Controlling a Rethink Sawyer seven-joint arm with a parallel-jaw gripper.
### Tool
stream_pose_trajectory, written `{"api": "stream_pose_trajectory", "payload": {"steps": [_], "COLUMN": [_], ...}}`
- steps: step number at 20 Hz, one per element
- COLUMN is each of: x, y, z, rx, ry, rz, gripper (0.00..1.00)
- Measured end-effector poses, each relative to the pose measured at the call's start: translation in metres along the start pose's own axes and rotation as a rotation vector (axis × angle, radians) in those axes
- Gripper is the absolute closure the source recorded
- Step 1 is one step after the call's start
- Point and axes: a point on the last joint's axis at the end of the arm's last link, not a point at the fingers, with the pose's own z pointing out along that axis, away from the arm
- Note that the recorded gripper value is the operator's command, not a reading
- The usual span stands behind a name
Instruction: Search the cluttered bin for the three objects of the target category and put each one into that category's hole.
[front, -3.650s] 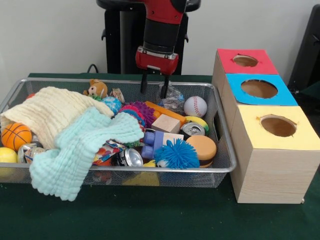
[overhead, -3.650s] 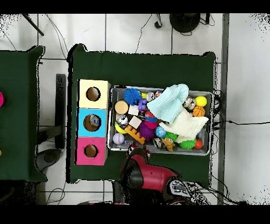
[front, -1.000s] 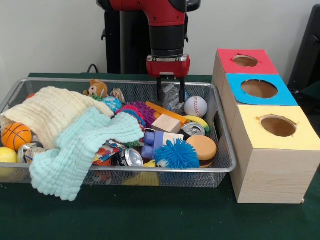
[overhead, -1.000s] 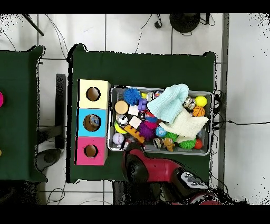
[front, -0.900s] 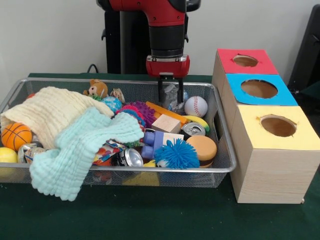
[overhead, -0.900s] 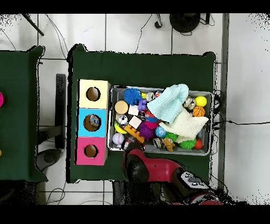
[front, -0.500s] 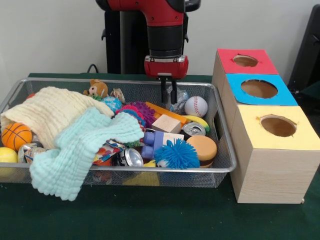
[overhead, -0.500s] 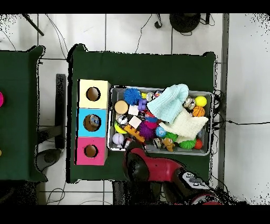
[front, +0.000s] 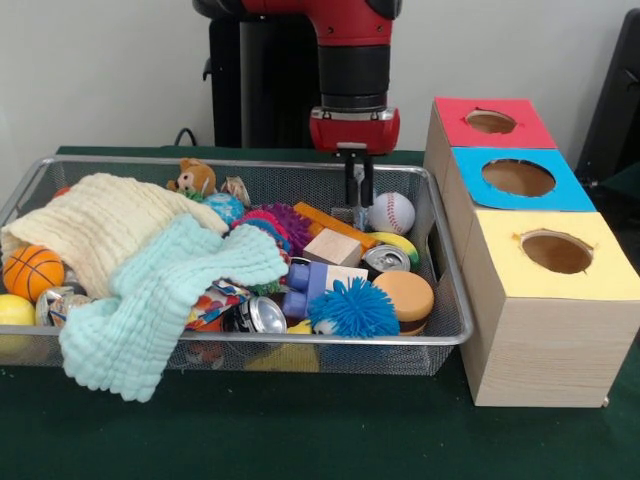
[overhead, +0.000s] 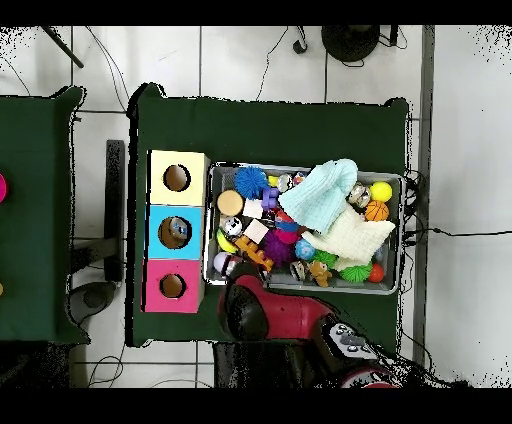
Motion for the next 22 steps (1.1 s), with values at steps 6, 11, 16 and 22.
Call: {"api": "stream_pose_trajectory", "payload": {"steps": [6,11,16,22], "x": [0.002,0.001,-0.012,-0.023], "y": [0.020,0.028,0.036,0.045], "z": [-0.015,-0.036,-0.059,-0.074], "rx": [0.011,0.035,0.055,0.056], "ry": [0.040,0.105,0.134,0.104], "rz": [-0.017,-0.020,-0.021,-0.031], "gripper": [1.00,1.00,1.00,1.00]}}
